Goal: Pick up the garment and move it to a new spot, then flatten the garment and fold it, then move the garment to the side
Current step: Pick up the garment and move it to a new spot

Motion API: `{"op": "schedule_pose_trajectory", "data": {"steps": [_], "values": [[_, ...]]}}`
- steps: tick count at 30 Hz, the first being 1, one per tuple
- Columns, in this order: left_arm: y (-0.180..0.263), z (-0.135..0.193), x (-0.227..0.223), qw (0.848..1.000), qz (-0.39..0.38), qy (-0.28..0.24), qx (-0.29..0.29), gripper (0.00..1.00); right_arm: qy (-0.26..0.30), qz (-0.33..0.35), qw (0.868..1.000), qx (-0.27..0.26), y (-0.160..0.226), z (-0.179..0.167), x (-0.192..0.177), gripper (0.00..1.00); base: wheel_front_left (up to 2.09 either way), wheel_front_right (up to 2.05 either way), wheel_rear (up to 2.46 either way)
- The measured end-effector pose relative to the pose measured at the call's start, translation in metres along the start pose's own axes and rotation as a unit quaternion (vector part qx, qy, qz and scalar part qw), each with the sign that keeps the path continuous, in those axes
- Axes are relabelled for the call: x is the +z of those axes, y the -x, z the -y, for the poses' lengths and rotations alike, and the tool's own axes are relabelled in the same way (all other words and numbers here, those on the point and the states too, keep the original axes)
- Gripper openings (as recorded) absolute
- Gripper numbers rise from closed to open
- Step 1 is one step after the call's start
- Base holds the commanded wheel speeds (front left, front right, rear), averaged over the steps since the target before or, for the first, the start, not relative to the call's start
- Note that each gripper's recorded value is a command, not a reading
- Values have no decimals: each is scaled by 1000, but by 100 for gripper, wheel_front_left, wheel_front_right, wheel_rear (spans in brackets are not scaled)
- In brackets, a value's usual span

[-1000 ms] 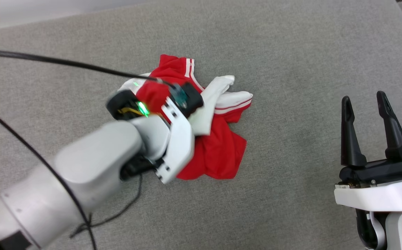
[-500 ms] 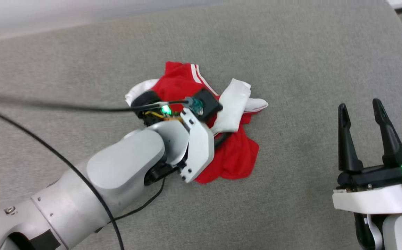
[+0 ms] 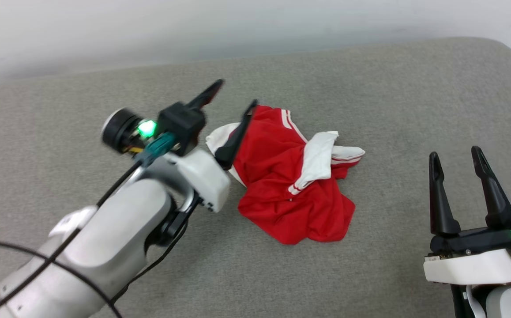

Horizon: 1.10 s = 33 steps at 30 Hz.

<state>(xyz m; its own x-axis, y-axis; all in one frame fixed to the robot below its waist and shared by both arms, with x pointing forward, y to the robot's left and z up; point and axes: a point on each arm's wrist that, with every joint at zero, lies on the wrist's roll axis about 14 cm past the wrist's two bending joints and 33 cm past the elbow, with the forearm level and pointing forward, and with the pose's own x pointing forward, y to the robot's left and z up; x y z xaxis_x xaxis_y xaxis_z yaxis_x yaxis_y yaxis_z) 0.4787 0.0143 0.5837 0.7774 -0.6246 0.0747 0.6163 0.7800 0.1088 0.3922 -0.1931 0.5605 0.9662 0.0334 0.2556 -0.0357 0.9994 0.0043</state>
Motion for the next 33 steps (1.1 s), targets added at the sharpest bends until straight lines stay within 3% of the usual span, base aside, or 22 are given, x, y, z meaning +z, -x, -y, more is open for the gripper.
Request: {"op": "schedule_pose_trajectory", "data": {"steps": [7,15,22,33], "values": [[54,-50,-13,988,12,-9,153,100,-4,3,1000,12,-2,-8,1,100,0,0,0],[117,-78,-7,955,45,-21,294,100,-6,-1,1000,19,-3,-14,-2,100,0,0,0],[164,-75,-16,932,48,-15,359,100,-14,-7,1000,26,0,-19,-5,100,0,0,0],[193,-62,-33,924,32,9,380,100,-28,-30,999,16,19,-15,-14,100,0,0,0]]}}
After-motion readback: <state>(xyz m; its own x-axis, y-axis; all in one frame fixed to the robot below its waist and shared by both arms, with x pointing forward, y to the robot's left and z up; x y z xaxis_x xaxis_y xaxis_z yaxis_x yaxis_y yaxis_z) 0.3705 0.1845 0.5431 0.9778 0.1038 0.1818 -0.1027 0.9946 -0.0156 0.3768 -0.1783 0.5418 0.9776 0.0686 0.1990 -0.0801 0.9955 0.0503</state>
